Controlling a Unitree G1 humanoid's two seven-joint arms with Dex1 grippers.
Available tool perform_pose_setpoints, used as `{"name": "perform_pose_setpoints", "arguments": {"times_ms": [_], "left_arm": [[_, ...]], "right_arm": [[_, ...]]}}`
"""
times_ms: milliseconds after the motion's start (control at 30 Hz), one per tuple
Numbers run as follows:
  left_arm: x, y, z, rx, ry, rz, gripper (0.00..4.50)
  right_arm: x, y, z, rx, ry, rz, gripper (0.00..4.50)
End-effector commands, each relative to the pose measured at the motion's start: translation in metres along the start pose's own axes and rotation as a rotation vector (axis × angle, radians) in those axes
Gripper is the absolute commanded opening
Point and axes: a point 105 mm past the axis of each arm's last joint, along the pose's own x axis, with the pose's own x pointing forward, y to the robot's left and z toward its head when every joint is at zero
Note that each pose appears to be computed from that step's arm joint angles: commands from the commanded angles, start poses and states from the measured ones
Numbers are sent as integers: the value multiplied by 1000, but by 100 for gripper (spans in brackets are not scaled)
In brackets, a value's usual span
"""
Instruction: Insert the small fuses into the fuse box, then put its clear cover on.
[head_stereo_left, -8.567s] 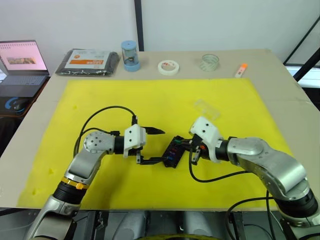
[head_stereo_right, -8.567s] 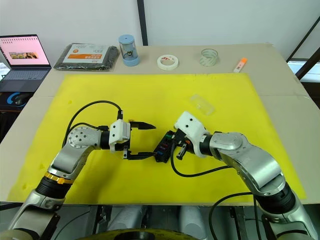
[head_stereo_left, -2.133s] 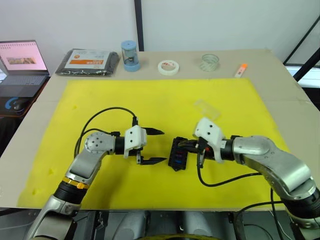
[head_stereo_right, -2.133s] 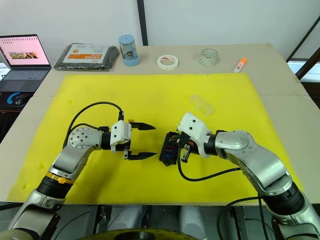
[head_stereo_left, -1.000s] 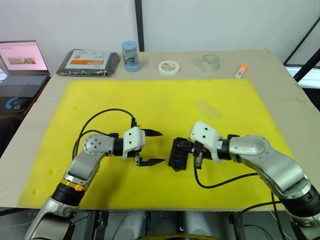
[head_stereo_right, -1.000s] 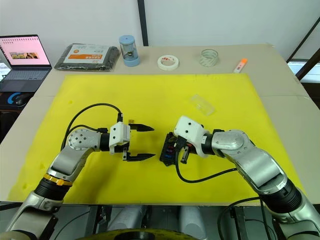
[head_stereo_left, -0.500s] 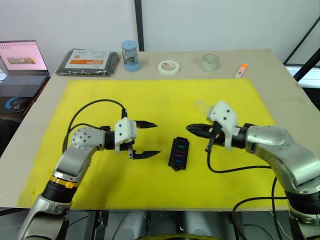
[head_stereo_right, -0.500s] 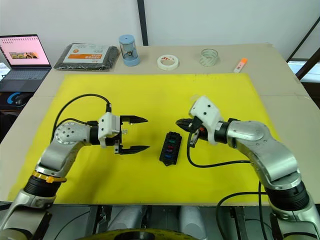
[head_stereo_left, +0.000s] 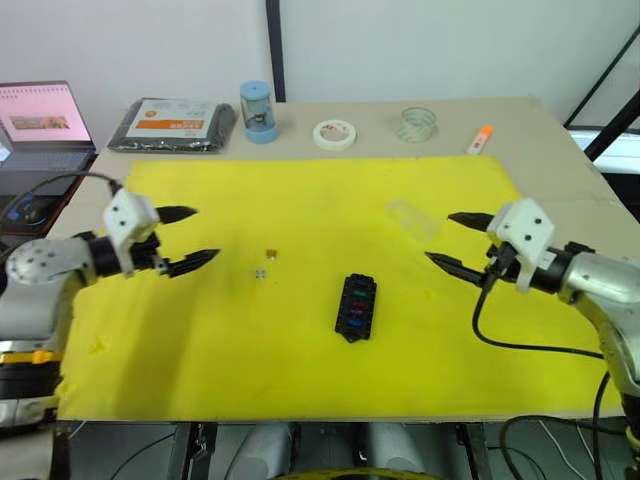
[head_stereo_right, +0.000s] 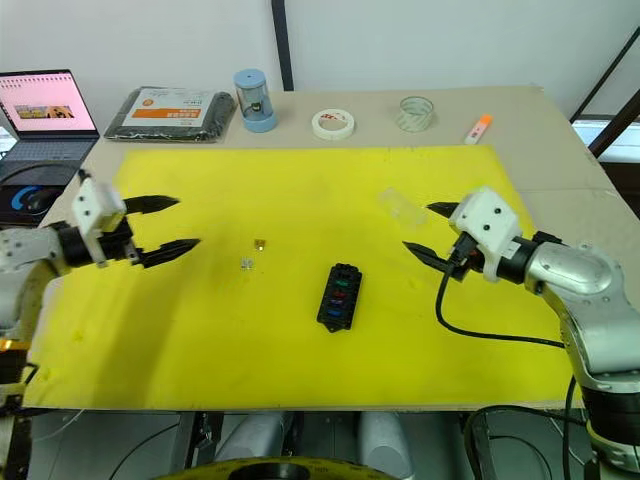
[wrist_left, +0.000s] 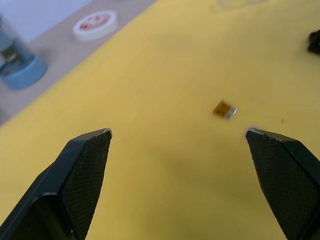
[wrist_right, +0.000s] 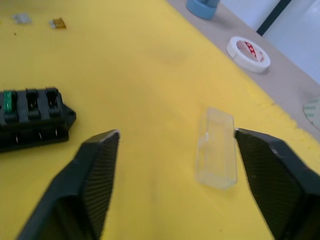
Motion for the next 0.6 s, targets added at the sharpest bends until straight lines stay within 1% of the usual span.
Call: {"name": "perform_pose_setpoints", "arguments": {"times_ms": [33, 67, 133, 233, 267, 333, 400, 433, 600], "left_arm": [[-2, 6, 6, -135, -32, 48, 450], [0, 1, 3, -251, -30, 30, 450], [2, -14, 0, -526, -4, -66, 450], [7, -32, 8, -819, 17, -210, 450], [9, -38, 12, -875, 21, -258, 450], [16, -46, 14, -1014, 65, -332, 450], [26, -50, 15, -1167, 85, -392, 450], [31, -51, 15, -1219, 96, -411, 450], [46, -52, 9, -1344, 129, -425, 450]], "right_arm": [[14, 26, 33, -14, -127, 139, 447], [21, 42, 41, -10, -150, 220, 447], [32, 66, 53, -20, -183, 343, 447], [47, 84, 66, -57, -210, 428, 447], [52, 87, 69, -67, -216, 440, 447], [60, 91, 77, -77, -234, 460, 447], [66, 92, 81, -85, -244, 474, 447], [69, 92, 82, -89, -244, 476, 447], [74, 92, 84, -92, -246, 477, 447]]}}
